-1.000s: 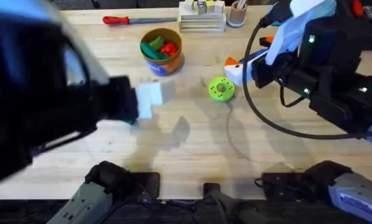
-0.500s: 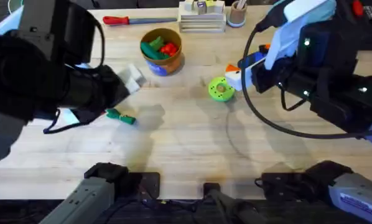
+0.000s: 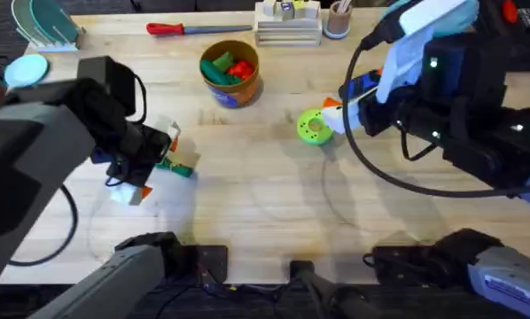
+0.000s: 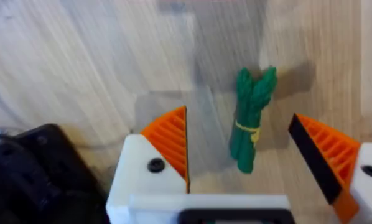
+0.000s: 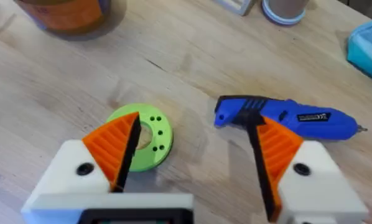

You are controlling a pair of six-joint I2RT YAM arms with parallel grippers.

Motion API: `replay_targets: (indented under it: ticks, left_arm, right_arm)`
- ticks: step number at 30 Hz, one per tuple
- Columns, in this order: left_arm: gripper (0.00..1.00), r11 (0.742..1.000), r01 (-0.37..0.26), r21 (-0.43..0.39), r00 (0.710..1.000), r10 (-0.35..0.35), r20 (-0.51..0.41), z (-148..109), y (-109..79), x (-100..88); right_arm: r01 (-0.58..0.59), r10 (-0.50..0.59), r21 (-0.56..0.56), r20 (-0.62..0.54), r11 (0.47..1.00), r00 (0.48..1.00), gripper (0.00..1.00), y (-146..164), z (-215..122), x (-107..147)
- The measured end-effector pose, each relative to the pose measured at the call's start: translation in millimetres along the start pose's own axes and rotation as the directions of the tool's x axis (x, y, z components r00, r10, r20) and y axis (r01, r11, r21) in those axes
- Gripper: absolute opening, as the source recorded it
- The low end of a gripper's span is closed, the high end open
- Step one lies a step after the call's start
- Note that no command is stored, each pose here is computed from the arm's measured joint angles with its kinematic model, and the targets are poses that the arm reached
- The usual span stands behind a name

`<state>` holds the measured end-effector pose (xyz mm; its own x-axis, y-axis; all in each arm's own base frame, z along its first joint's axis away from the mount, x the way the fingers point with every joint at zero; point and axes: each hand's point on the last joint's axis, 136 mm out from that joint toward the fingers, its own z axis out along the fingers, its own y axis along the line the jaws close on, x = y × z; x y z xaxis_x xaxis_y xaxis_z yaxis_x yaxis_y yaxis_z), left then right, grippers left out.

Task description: Pick up the gripper from the table and insert it into the empty holder that is missing its gripper. Then pick up a screw, insert it into the mounting hole, and use the screwdriver to tighten it. Finally, clean up the table by picking up the vegetable and placing it into the bucket.

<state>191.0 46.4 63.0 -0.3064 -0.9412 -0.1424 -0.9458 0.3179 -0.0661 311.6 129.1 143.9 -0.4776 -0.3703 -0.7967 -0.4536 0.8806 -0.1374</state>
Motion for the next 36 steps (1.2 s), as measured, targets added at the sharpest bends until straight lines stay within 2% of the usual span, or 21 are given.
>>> replay_targets:
  ticks: [5, 9, 11, 13, 16, 17, 22, 24, 26, 28, 30, 31, 34, 36]
  left_arm:
    - [0.992, 0.999, 0.03, 0.034, 0.999, -0.03, -0.01, 26, -8.0, 0.4]
    - [0.984, 0.999, 0.035, 0.021, 0.999, -0.035, -0.002, 34, -10.0, -3.0]
    - [0.853, 0.999, 0.036, 0.0, 0.999, -0.036, 0.004, 35, -6.7, -4.2]
    - [0.557, 0.999, 0.037, -0.016, 0.999, -0.037, 0.003, 36, -3.6, -4.4]
    - [0.098, 0.999, 0.04, 0.025, 0.999, -0.04, -0.001, 35, -13.8, -5.8]
    - [0.034, 0.999, 0.042, 0.035, 0.999, -0.041, -0.014, 34, -15.7, -3.9]
    - [0.02, 0.996, 0.02, 0.087, 0.994, -0.011, -0.105, 29, -24.3, 12.3]
    - [0.019, 0.99, -0.009, 0.139, 0.992, 0.026, -0.125, 19, -35.2, 15.8]
    - [0.018, 0.974, -0.045, 0.222, 0.992, 0.07, -0.108, 0, -55.3, 13.6]
    - [0.018, 0.939, -0.093, 0.332, 0.991, 0.12, -0.06, -28, -83.1, 8.9]
    - [0.017, 0.878, -0.154, 0.452, 0.986, 0.167, 0.012, -58, -114.1, 5.2]
    - [0.017, 0.841, -0.184, 0.508, 0.982, 0.185, 0.05, -73, -129.3, 4.5]
    - [0.016, 0.702, -0.279, 0.655, 0.959, 0.234, 0.157, -116, -172.9, 13.2]
    - [0.015, 0.63, -0.321, 0.707, 0.945, 0.263, 0.195, -133, -190.4, 25.2]
  right_arm:
    - [0.0, 0.0, 0.0, 0.0, 1.0, 1.0, 0.991, 0, 0, 0]
    - [0.0, 0.0, 0.0, 0.0, 1.0, 1.0, 0.992, 0, 0, 0]
    - [0.0, 0.0, 0.0, 0.0, 1.0, 1.0, 0.991, 0, 0, 0]
    - [0.0, 0.0, 0.0, 0.0, 1.0, 1.0, 0.991, 0, 0, 0]
    - [0.0, 0.0, 0.0, 0.0, 1.0, 1.0, 0.992, 0, 0, 0]
    - [0.0, 0.0, 0.0, 0.0, 1.0, 1.0, 0.992, 0, 0, 0]
    - [0.0, 0.0, 0.0, 0.0, 1.0, 1.0, 0.991, 0, 0, 0]
    - [0.0, 0.0, 0.0, 0.0, 1.0, 1.0, 0.991, 0, 0, 0]
    - [0.0, 0.0, 0.0, 0.0, 1.0, 1.0, 0.991, 0, 0, 0]
    - [0.0, 0.0, 0.0, 0.0, 1.0, 1.0, 0.991, 0, 0, 0]
    - [0.0, 0.0, 0.0, 0.0, 1.0, 1.0, 0.991, 0, 0, 0]
    - [0.0, 0.0, 0.0, 0.0, 1.0, 1.0, 0.991, 0, 0, 0]
    - [0.0, 0.0, 0.0, 0.0, 1.0, 1.0, 0.991, 0, 0, 0]
    - [0.0, 0.0, 0.0, 0.0, 1.0, 1.0, 0.991, 0, 0, 0]
